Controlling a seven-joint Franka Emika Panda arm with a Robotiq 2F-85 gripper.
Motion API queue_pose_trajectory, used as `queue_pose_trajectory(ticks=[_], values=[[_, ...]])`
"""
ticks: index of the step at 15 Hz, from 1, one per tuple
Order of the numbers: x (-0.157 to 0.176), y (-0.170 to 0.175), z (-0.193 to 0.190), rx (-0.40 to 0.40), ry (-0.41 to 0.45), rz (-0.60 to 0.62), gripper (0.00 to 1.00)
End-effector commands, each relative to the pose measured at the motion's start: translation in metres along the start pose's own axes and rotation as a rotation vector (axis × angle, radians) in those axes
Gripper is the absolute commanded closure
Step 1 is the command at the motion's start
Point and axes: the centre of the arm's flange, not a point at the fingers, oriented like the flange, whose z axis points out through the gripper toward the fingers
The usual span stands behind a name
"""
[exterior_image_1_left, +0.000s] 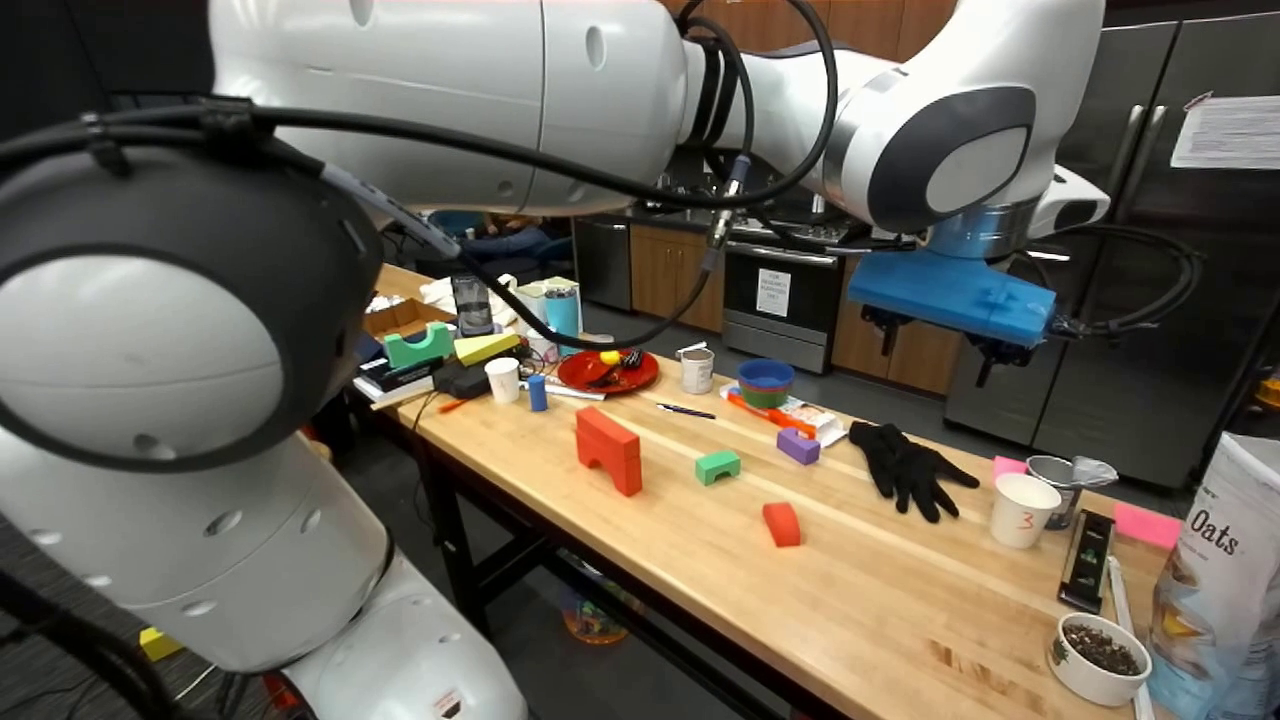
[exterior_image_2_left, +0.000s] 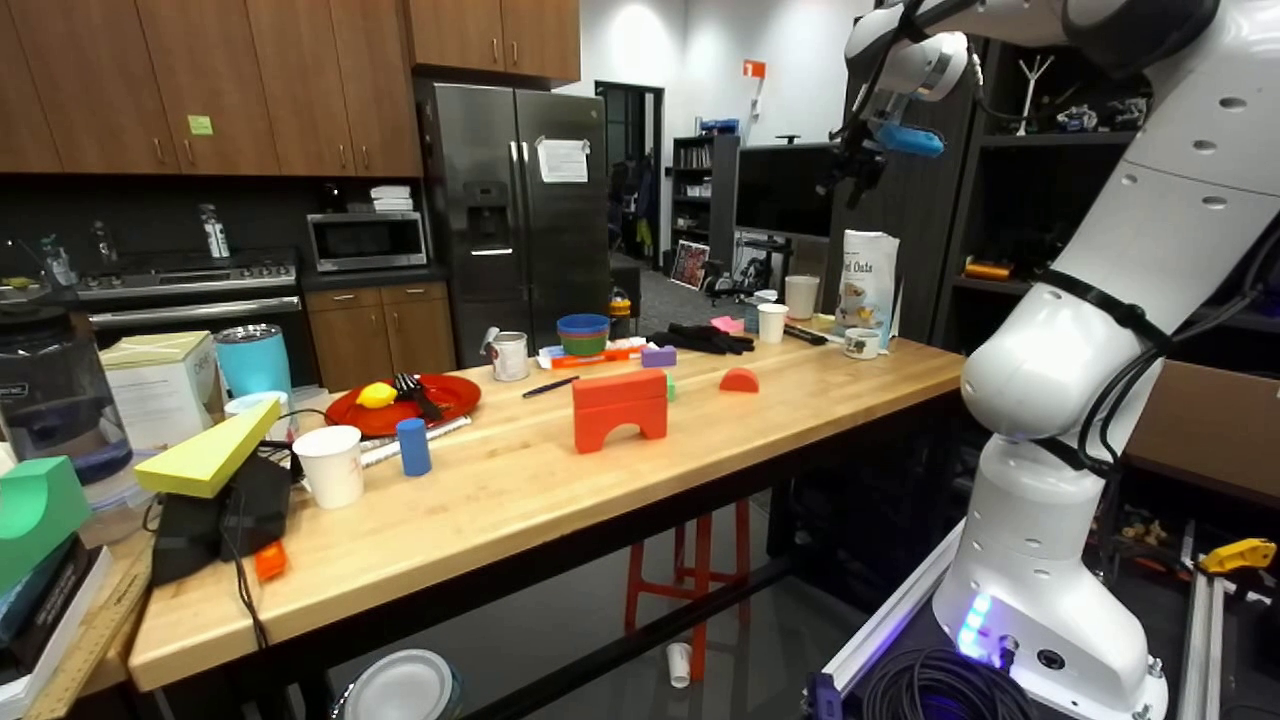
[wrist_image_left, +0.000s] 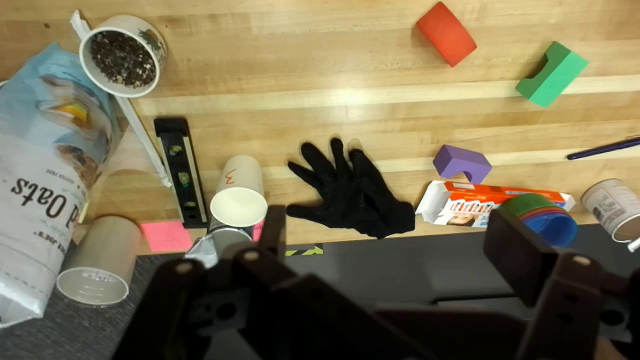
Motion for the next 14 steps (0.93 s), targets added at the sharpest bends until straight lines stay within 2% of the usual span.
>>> queue_pose_trajectory(ticks=[1,5,9,11,14], values=[[0.041,-0.006,-0.011,-0.032,0.035,-0.179,0.00],[0.074,-0.034,0.001,0.006,0.049,-0.403,0.00],[0.070,-0.058,0.034,0.104,0.043,-0.539,0.00],[0.064,-0.066,0.051,0.157,0.007,-0.572,0.00],[0.050,-0.077,0.068,0.216,-0.093,-0.588,0.00]])
